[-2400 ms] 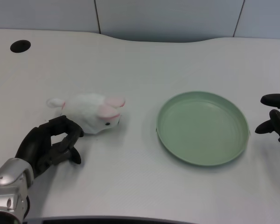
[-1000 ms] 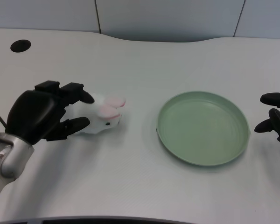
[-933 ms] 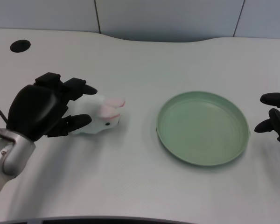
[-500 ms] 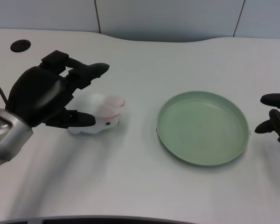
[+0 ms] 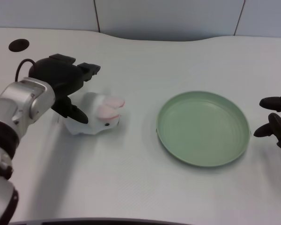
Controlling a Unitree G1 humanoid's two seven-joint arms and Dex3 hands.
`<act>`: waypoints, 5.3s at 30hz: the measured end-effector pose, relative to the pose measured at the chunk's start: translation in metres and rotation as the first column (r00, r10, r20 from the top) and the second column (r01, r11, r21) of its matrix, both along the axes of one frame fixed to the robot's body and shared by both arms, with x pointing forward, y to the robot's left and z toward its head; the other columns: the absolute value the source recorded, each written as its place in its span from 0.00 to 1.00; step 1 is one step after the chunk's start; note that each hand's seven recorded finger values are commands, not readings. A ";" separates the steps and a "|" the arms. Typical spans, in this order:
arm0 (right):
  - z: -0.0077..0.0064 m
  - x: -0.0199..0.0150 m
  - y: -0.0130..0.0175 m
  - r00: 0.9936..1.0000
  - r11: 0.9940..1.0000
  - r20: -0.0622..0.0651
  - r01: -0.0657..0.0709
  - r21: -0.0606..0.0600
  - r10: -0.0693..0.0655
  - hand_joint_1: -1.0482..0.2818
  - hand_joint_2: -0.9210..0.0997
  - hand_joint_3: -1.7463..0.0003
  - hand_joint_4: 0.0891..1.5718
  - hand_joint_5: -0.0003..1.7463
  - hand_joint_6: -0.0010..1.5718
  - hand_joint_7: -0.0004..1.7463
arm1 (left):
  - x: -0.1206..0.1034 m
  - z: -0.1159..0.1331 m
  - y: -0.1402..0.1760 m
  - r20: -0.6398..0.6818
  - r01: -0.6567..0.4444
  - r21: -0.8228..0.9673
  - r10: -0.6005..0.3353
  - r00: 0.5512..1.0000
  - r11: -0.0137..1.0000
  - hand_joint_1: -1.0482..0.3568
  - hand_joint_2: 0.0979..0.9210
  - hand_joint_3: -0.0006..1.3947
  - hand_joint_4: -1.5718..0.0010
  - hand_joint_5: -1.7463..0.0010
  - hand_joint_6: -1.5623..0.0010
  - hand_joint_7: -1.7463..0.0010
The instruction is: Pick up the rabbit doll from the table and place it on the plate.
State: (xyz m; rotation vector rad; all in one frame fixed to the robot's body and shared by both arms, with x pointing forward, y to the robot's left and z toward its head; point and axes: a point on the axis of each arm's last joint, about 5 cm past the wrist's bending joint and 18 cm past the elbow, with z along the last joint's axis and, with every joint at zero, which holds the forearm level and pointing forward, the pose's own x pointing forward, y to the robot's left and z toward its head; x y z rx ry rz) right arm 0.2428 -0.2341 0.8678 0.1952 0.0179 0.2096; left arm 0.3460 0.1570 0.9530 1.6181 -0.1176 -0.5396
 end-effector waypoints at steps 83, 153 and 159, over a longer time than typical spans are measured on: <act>0.0007 -0.0238 -0.0011 0.999 0.998 -0.027 -0.027 0.052 0.028 0.57 0.00 0.69 0.09 0.92 0.17 0.66 | -0.006 0.026 -0.141 -0.126 -0.059 -0.646 -0.030 0.992 0.761 0.70 0.94 0.09 0.47 0.00 0.57 0.00; 0.0019 -0.0282 0.0300 0.997 0.997 -0.039 -0.063 0.054 0.065 0.57 0.00 0.69 0.09 0.93 0.15 0.68 | -0.008 0.032 -0.148 -0.248 -0.031 -0.634 -0.165 0.955 0.773 0.22 1.00 0.18 0.94 0.97 0.90 0.94; 0.0019 -0.0235 0.0256 0.997 0.996 -0.045 -0.051 0.074 0.055 0.57 0.00 0.69 0.06 0.95 0.16 0.67 | 0.006 0.038 -0.092 -0.233 -0.075 -0.779 -0.176 0.957 0.623 0.28 1.00 0.22 0.86 0.92 0.85 0.95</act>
